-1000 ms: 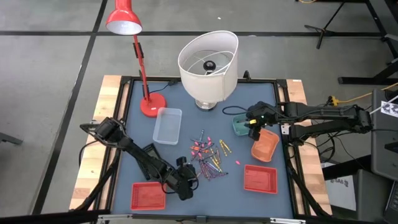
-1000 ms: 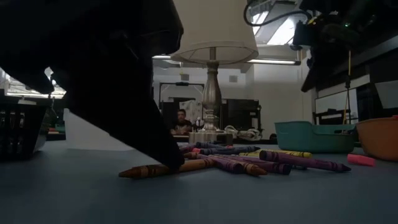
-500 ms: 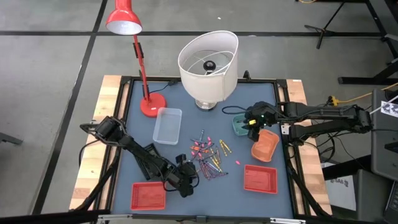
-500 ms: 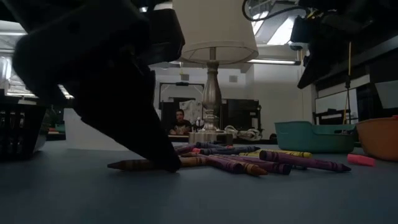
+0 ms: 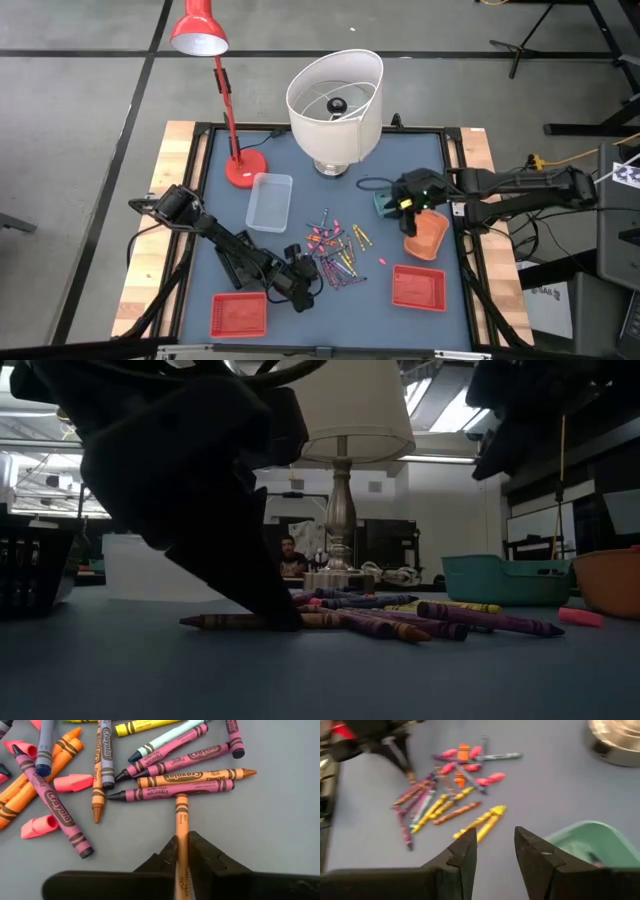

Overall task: Sort crayons
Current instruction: Put the brown crayon into the transparent bin

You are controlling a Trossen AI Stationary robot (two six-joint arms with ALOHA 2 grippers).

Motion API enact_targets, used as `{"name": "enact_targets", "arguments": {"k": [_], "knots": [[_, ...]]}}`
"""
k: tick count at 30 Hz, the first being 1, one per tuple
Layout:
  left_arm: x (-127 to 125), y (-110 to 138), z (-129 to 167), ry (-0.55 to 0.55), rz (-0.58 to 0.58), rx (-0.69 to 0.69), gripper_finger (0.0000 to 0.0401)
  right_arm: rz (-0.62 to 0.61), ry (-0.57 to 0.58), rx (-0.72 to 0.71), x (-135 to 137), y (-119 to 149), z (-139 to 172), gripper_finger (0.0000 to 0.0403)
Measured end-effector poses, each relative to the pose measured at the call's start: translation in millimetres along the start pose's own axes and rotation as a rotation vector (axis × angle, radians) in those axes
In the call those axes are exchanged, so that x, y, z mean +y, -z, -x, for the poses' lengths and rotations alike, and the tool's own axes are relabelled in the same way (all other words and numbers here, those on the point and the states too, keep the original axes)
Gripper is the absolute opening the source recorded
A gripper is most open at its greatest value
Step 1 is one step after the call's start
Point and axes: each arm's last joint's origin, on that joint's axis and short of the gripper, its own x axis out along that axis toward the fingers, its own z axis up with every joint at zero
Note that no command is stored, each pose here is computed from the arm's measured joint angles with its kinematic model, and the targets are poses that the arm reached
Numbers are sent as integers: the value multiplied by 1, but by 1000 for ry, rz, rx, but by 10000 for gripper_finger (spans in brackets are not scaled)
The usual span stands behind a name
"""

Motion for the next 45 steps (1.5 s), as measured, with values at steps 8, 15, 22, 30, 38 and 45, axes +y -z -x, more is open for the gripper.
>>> {"name": "enact_targets", "arguments": {"k": [8,15,22,30,38,45], "knots": [[0,0,0,-1,-15,0,7,25,-39,-50,35,4,-2,131],[-1,-4,5,48,-34,14,4,61,-61,-84,63,11,-9,131],[2,-19,20,94,-17,-14,6,124,-62,-94,88,16,-33,131],[15,-43,41,112,20,-36,6,171,-63,-43,104,27,-72,131],[49,-67,71,28,36,-17,7,195,-25,58,104,40,-102,131],[88,-77,84,-111,69,67,7,204,-4,99,104,47,-117,131]]}}
